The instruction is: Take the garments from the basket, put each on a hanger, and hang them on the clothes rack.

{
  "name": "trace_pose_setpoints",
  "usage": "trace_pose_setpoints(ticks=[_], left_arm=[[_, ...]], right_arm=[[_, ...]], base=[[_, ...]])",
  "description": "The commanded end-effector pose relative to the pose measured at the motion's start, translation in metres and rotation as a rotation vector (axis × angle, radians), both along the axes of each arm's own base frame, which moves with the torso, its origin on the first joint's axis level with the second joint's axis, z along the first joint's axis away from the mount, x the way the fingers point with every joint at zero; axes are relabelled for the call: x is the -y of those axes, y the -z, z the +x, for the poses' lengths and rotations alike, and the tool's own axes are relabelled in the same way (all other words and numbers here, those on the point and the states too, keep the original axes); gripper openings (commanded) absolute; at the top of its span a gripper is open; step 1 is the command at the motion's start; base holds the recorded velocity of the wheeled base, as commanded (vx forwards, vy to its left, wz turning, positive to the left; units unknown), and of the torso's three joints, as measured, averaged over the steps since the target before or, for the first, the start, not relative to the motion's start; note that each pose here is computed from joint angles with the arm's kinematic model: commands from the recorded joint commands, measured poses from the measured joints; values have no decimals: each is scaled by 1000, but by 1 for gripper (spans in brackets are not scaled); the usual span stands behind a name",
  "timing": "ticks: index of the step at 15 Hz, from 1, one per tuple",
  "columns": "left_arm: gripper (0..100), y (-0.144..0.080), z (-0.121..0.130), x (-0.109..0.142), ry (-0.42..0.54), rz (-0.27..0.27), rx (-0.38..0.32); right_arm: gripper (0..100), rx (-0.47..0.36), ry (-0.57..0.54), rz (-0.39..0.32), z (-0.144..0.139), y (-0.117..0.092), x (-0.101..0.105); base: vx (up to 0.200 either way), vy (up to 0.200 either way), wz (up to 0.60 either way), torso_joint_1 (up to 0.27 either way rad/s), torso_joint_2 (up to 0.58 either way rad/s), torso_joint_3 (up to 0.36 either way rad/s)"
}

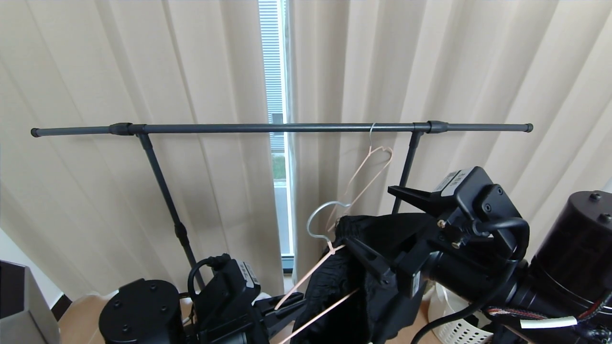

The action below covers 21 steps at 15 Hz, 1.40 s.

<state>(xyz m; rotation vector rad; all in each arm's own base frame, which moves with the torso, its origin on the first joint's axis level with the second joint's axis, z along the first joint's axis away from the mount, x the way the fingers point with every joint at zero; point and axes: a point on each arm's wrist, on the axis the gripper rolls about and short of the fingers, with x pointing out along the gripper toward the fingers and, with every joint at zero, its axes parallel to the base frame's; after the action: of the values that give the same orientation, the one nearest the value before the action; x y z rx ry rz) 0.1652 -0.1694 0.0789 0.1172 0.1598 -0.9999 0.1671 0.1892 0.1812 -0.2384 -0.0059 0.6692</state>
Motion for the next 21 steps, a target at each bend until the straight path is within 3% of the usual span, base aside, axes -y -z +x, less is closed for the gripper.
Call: trace_pose_setpoints(ticks=[1, 8, 21], left_arm=[[0, 0, 0, 0, 0, -1, 1], [0, -2, 0, 0, 1, -8, 1], [0, -7, 12, -3, -50, -52, 1]], right_arm=[[100, 2, 2, 3, 1, -1, 0], [100, -26, 31, -34, 7, 11, -7], [100, -18, 19, -29, 2, 11, -3]], base=[[0, 0, 0, 0, 0, 0], [0, 0, 0, 0, 0, 0], [0, 0, 0, 0, 0, 0]])
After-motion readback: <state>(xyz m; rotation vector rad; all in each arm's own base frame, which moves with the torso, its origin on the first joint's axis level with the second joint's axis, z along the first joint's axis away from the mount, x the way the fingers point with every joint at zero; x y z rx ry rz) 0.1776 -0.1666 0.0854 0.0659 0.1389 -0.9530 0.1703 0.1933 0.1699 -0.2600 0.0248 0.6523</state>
